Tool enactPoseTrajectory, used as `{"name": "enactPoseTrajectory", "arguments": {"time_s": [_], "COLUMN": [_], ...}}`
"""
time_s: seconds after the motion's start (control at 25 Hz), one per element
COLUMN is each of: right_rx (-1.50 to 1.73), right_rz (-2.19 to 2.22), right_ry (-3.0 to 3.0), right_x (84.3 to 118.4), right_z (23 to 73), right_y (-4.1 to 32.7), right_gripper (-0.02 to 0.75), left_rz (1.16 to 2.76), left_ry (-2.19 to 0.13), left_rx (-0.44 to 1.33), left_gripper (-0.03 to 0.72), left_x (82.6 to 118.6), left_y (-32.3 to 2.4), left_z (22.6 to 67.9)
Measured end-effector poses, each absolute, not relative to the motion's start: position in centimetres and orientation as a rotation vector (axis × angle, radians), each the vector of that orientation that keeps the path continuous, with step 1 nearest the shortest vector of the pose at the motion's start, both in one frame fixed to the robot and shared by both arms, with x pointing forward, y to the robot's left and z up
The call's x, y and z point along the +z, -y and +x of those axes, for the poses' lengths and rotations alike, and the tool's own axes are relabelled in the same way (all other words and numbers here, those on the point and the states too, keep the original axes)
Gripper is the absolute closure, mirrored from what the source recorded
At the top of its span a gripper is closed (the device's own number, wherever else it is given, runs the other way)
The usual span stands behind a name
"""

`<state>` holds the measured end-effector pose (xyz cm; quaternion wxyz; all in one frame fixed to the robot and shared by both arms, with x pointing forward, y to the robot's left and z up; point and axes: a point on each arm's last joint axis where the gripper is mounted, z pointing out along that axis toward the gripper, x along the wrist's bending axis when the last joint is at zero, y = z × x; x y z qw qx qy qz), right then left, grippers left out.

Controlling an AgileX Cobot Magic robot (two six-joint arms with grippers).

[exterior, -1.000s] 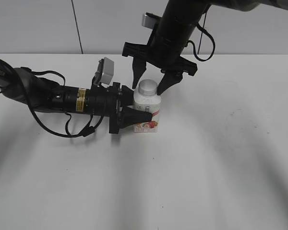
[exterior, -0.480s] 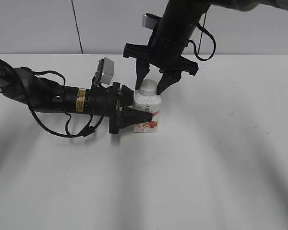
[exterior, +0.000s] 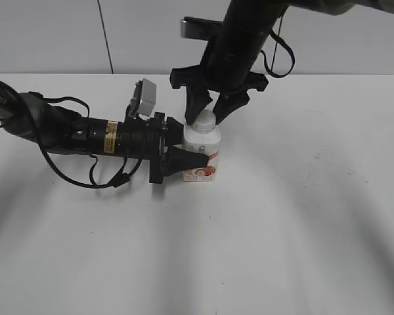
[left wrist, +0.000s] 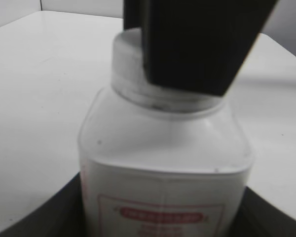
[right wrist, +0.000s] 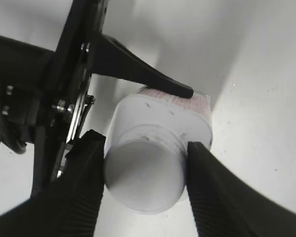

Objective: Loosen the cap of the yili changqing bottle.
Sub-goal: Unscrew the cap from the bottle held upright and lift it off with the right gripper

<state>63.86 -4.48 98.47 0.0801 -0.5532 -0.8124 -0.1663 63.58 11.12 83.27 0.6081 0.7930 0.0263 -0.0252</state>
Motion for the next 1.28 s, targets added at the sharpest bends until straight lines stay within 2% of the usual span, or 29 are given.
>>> {"name": "enactPoseTrajectory", "arguments": {"time_s": [0.4,0.92,1.28], "right_rx": [-0.503,-0.453,-0.445], "right_rz": [-1.481,-1.714,-1.724], "right_ry": [2.558,2.374,2.372], "right_x": [98.51,98.48,98.46], "right_z": [63.76,63.66,63.63], "right_y": [4.51,4.57,4.57], "right_gripper": [0.339,0.339,0.339], "left_rz": [1.833,1.833,1.833], "left_ry": [-0.052,-0.051,-0.051], "left_rx": [-0.056,-0.058,-0.059], "left_gripper": [0.273,0.273,0.273], "left_x": [83.27,83.27,83.27], "left_y": [-11.08,-11.08,-11.06], "left_z": [63.54,63.53,63.51]}}
